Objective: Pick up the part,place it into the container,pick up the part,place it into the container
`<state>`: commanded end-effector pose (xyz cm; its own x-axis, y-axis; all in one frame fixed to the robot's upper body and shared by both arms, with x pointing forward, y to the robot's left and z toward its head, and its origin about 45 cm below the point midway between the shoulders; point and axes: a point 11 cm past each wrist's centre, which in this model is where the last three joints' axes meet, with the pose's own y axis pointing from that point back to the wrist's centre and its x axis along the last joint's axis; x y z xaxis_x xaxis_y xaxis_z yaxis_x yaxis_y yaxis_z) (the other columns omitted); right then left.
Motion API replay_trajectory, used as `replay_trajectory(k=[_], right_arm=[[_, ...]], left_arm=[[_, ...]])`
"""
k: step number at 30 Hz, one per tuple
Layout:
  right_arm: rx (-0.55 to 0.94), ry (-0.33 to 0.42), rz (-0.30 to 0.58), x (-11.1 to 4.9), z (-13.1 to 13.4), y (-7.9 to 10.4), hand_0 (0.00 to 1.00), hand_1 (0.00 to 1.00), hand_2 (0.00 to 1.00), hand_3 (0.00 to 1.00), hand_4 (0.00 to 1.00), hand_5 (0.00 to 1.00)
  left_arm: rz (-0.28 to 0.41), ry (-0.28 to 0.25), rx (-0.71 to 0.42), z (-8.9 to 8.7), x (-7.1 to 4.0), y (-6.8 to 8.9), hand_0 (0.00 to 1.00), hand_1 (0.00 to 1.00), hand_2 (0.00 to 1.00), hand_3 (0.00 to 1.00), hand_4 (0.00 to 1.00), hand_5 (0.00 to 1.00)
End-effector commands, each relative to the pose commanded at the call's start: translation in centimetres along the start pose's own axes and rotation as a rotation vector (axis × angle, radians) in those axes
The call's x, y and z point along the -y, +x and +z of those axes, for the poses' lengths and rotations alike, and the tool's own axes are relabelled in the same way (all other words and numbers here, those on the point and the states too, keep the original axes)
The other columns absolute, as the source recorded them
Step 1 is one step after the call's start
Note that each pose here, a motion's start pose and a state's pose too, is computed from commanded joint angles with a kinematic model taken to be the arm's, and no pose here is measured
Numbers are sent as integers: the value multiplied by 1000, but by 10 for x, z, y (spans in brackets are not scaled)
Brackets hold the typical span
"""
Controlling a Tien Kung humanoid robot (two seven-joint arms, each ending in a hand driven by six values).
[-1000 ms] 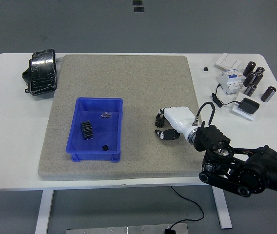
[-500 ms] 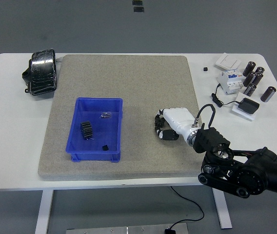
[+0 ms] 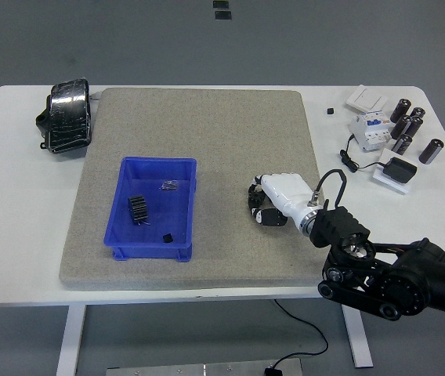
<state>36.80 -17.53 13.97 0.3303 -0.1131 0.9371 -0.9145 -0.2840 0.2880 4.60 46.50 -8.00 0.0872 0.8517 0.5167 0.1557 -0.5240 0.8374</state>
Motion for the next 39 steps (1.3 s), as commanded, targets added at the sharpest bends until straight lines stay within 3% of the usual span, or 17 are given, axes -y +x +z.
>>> replay_trajectory(k=[11, 19, 26, 39], right_arm=[[76, 75, 107, -7, -26, 34, 306, 458, 438, 600, 477, 3], [231, 252, 141, -20, -89, 70, 307, 462, 435, 599, 479, 4], [278, 378, 50, -29, -126, 60, 303, 474, 436, 602, 482, 2], [282, 417, -80, -27, -137, 42, 375, 545, 489, 636, 523, 2]], left_arm=[[0, 2, -1, -1, 0, -1, 661, 640, 567, 556, 673, 642], [2, 7, -1, -3, 1, 0, 661, 640, 568, 556, 677, 646], [2, 10, 4, -4, 1, 0, 661, 640, 570, 555, 678, 655], [9, 11, 10, -2, 1, 2, 660, 640, 571, 555, 680, 661]])
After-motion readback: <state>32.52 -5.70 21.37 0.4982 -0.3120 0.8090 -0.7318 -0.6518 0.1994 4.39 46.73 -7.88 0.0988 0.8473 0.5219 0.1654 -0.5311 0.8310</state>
